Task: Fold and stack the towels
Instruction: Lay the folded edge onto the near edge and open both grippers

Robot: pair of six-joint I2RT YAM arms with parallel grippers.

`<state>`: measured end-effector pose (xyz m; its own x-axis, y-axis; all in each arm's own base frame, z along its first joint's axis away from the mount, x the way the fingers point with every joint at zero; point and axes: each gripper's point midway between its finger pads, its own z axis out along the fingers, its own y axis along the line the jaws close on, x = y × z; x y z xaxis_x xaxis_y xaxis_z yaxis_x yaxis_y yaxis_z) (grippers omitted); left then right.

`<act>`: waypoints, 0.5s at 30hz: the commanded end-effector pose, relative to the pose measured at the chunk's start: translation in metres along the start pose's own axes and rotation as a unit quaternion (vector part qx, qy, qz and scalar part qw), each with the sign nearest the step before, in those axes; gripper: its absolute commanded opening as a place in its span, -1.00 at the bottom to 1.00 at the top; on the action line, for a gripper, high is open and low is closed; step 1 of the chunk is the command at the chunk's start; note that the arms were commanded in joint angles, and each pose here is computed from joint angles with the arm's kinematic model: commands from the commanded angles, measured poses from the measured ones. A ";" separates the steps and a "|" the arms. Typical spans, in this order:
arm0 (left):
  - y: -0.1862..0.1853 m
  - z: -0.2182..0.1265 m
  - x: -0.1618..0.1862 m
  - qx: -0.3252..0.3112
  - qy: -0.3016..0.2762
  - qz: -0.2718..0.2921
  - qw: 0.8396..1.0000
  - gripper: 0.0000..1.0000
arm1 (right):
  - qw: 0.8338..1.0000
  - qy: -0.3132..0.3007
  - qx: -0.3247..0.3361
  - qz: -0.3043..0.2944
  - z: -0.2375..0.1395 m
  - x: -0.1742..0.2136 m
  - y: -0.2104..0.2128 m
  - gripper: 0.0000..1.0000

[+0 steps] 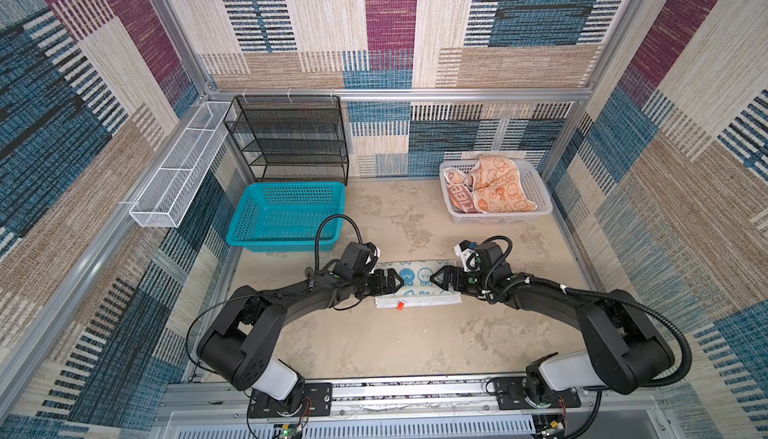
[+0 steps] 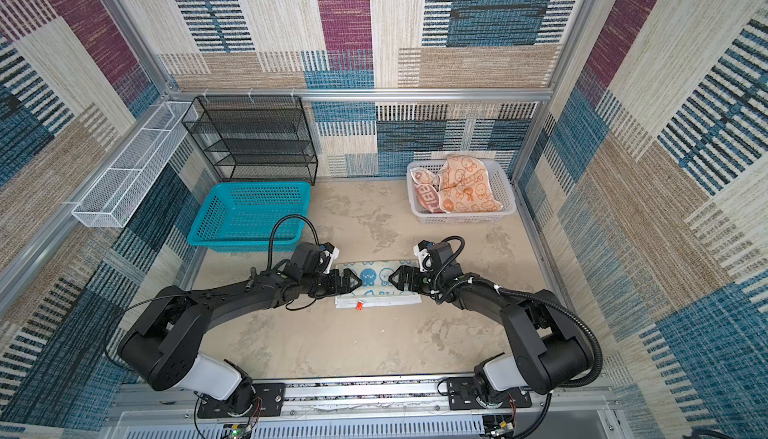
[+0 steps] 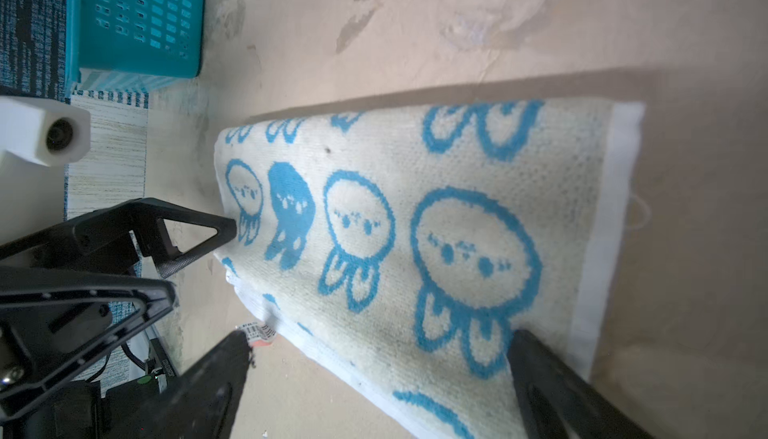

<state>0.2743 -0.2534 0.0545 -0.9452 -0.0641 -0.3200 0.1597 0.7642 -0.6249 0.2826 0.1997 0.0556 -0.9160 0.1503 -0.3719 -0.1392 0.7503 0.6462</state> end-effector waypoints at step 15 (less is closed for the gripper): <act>0.001 -0.046 -0.008 -0.089 0.003 0.075 0.993 0.98 | 0.994 -0.052 0.091 -0.026 -0.036 -0.011 -0.016 0.89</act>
<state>0.2866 -0.2403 0.1124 -0.8916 0.0035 -0.4529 0.2610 0.8212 -0.5075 0.2915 0.1790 0.0926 -0.8467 0.1660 -0.5055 -0.1692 0.8167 0.5517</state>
